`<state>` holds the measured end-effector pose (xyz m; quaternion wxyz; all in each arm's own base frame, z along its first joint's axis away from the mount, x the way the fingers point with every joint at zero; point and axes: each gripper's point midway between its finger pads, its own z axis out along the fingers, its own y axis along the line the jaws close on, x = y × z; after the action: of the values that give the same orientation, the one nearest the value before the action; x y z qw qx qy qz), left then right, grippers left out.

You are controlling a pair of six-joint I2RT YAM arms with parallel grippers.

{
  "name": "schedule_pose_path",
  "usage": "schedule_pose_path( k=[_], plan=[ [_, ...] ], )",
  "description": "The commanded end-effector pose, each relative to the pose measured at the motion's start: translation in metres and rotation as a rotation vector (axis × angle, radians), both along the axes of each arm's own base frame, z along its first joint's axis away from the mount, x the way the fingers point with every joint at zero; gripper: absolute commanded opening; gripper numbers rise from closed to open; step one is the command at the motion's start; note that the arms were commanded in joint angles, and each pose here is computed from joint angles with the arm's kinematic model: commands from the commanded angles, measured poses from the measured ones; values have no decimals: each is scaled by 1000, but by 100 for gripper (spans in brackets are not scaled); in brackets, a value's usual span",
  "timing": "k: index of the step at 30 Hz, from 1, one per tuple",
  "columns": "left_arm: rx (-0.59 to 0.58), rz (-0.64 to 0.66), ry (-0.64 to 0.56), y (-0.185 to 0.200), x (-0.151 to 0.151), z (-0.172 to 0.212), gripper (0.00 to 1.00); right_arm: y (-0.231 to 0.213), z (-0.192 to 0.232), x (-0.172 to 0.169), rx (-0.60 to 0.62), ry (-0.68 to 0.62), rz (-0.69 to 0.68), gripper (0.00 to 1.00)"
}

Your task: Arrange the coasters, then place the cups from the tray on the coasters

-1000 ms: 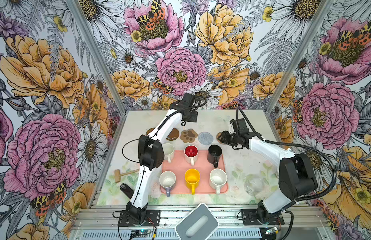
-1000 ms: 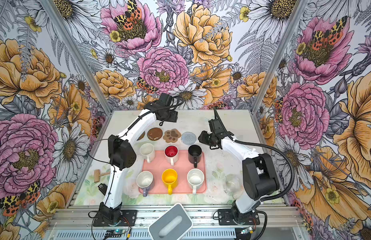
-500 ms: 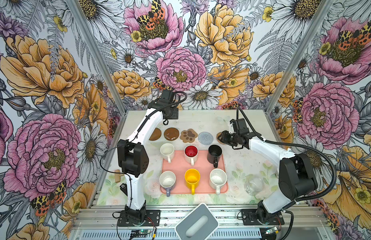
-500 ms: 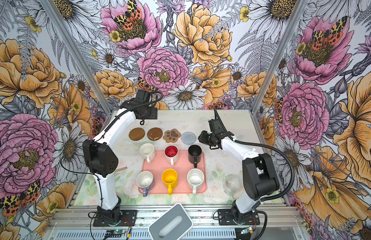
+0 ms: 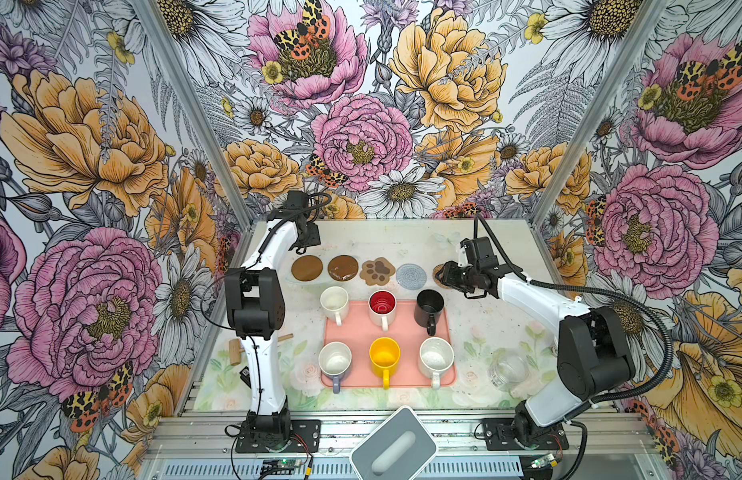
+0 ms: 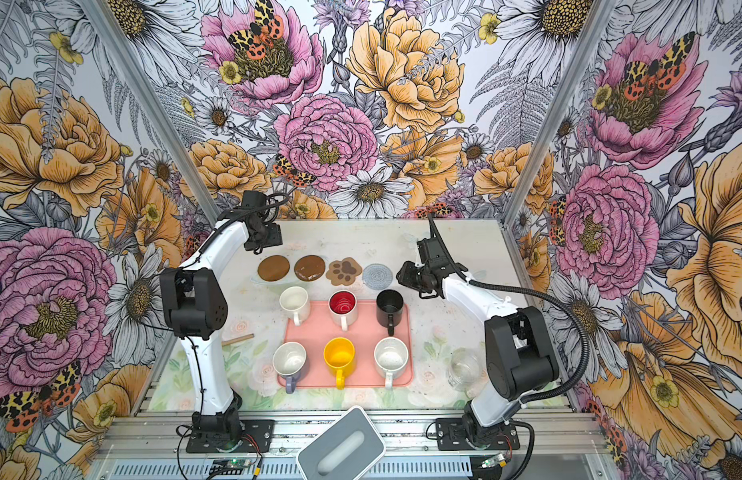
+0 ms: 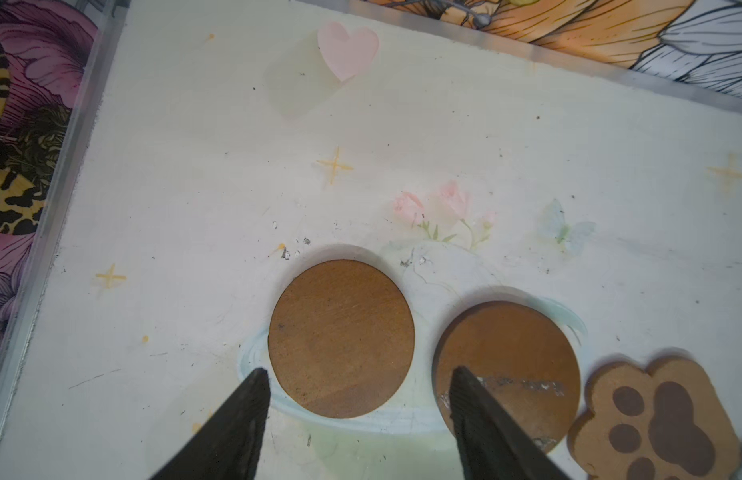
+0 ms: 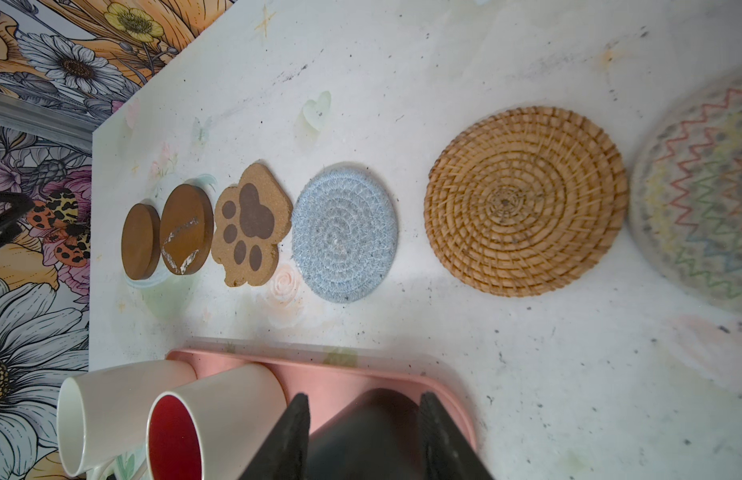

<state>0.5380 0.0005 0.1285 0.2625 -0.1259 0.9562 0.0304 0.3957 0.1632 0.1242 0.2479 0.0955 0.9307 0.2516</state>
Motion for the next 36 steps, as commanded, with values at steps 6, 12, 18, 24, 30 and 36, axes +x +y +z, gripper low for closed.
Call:
schedule_pose_path(
  k=[6,12,18,24,30,36],
  plan=[
    [-68,62,-36,29,34,-23,70,5,10,8,18,-25,-9,45],
    [-118,50,-19,35,39,-45,70,6,9,8,16,-22,-12,45],
    [-166,37,-3,33,36,-65,70,8,9,9,13,-22,-12,45],
    [-196,46,9,37,33,-78,70,11,7,10,14,-17,-5,45],
    [-238,55,-6,33,32,-85,69,15,3,12,13,-8,3,45],
    [-279,65,17,27,30,-99,68,20,1,13,16,-2,16,44]
  ],
)
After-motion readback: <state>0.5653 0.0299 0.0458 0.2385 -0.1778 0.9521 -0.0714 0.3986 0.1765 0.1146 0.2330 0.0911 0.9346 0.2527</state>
